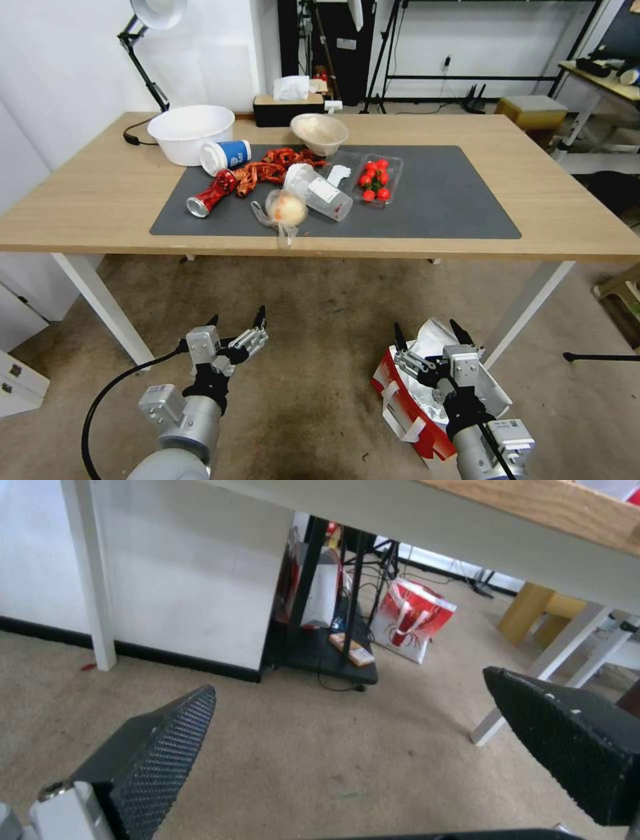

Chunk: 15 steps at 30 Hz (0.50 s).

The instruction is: Pick up the food delivery bag from the floor and place it on the table.

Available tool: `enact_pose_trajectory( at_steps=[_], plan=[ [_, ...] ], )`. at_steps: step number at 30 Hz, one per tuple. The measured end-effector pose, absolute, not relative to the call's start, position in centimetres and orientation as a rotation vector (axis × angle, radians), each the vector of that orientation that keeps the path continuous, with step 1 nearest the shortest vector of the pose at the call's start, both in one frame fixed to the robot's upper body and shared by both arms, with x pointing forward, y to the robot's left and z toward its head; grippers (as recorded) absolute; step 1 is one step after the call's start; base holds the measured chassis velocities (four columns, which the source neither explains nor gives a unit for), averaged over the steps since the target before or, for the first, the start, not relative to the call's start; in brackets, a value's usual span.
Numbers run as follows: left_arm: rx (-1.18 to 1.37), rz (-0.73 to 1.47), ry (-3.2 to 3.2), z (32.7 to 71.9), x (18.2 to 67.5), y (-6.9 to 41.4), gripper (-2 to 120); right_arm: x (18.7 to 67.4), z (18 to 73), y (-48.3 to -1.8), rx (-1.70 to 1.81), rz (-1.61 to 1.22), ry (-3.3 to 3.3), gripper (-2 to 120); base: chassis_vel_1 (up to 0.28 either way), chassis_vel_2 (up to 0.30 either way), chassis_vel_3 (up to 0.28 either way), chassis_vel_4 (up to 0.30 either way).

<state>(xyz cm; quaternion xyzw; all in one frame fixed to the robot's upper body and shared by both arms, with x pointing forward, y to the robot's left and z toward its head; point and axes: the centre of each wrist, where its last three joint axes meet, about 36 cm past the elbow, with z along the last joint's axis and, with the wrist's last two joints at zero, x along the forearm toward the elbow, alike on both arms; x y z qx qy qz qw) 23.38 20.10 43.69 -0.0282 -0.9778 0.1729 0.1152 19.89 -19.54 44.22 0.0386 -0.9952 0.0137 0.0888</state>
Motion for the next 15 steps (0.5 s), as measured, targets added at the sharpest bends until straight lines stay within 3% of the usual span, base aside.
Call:
enact_pose_trajectory(
  at_steps=[15],
  plan=[
    [-0.088, 0.5, -2.858, 43.3, 23.31, 20.12, 100, 19.84, 44.15, -19.71, 0.12, 0.042, -2.958, 100, 0.0, 0.0, 0.0, 0.0]
  ],
)
